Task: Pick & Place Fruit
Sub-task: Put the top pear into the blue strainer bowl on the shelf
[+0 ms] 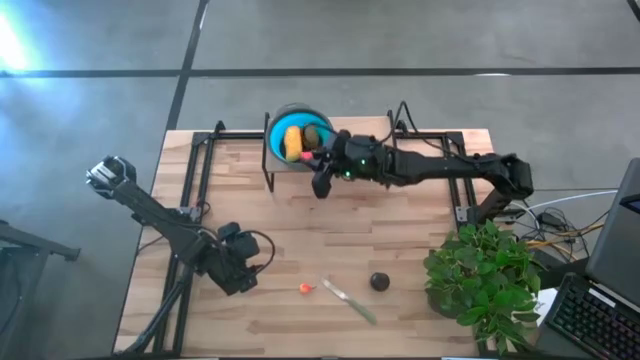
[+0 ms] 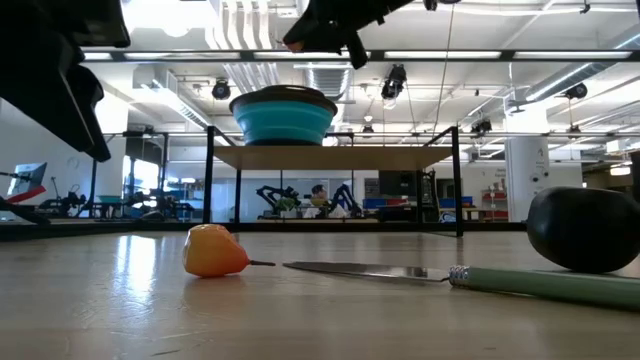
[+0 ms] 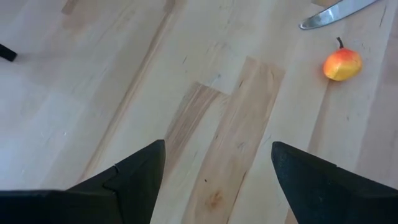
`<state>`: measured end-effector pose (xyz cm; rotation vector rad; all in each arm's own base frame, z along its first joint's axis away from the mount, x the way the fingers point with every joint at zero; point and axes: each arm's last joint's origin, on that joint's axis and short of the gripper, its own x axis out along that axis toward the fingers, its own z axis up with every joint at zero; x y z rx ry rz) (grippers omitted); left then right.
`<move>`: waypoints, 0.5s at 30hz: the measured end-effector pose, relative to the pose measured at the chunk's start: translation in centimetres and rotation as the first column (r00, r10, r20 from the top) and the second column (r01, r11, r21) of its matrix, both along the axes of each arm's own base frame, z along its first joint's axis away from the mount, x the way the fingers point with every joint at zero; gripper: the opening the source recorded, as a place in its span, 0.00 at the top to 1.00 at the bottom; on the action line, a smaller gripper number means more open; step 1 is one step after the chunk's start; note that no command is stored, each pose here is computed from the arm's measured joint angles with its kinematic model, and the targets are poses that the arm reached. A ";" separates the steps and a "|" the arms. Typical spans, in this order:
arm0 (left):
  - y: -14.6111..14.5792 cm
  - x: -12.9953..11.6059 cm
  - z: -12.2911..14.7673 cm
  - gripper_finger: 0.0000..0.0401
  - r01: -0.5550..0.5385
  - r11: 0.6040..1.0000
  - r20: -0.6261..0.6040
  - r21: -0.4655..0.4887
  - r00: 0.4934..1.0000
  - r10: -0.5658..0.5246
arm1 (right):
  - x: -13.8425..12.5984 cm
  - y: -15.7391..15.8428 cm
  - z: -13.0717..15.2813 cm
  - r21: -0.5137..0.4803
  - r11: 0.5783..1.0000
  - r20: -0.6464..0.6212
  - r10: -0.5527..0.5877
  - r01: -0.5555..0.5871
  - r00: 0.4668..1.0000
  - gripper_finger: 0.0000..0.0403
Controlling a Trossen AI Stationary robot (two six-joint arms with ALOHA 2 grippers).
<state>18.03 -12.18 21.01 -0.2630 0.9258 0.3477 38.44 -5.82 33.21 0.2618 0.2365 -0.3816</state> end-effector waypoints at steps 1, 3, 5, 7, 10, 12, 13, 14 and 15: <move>0.1 0.0 0.0 0.26 -0.003 1.000 0.000 0.000 1.000 0.003 | -0.1 -0.5 0.0 0.001 1.000 -0.002 -0.013 0.013 1.000 0.78; 0.2 0.1 0.0 0.26 -0.008 1.000 0.000 0.001 1.000 0.008 | -0.2 -1.5 -0.1 0.002 0.999 -0.003 -0.039 0.039 0.999 0.78; 0.2 0.2 0.0 0.26 -0.012 1.000 0.000 0.001 1.000 0.012 | -0.3 -2.5 -0.3 0.008 0.998 -0.006 -0.066 0.066 0.998 0.79; 0.3 0.2 0.0 0.26 -0.015 1.000 -0.001 0.001 1.000 0.015 | -0.2 -3.4 -0.8 0.030 0.995 -0.014 -0.094 0.095 0.995 0.80; 0.3 0.2 0.0 0.26 -0.017 1.000 -0.001 0.002 1.000 0.017 | 0.0 -4.3 -1.7 0.059 0.990 -0.035 -0.124 0.126 0.992 0.80; 0.4 0.2 0.0 0.26 -0.018 1.000 0.000 0.003 1.000 0.018 | 0.2 -4.7 -2.2 0.069 0.988 -0.044 -0.136 0.138 0.990 0.78; 0.4 0.2 0.0 0.26 -0.019 1.000 0.000 0.003 1.000 0.019 | 0.2 -4.8 -2.4 0.077 0.987 -0.049 -0.140 0.143 0.989 0.78; 0.4 0.2 0.0 0.26 -0.019 1.000 0.000 0.003 1.000 0.019 | 0.3 -4.9 -2.6 0.084 0.985 -0.054 -0.143 0.148 0.988 0.77; 0.4 0.2 0.0 0.26 -0.020 1.000 0.000 0.003 1.000 0.020 | 0.4 -5.0 -2.8 0.087 0.985 -0.057 -0.145 0.150 0.988 0.77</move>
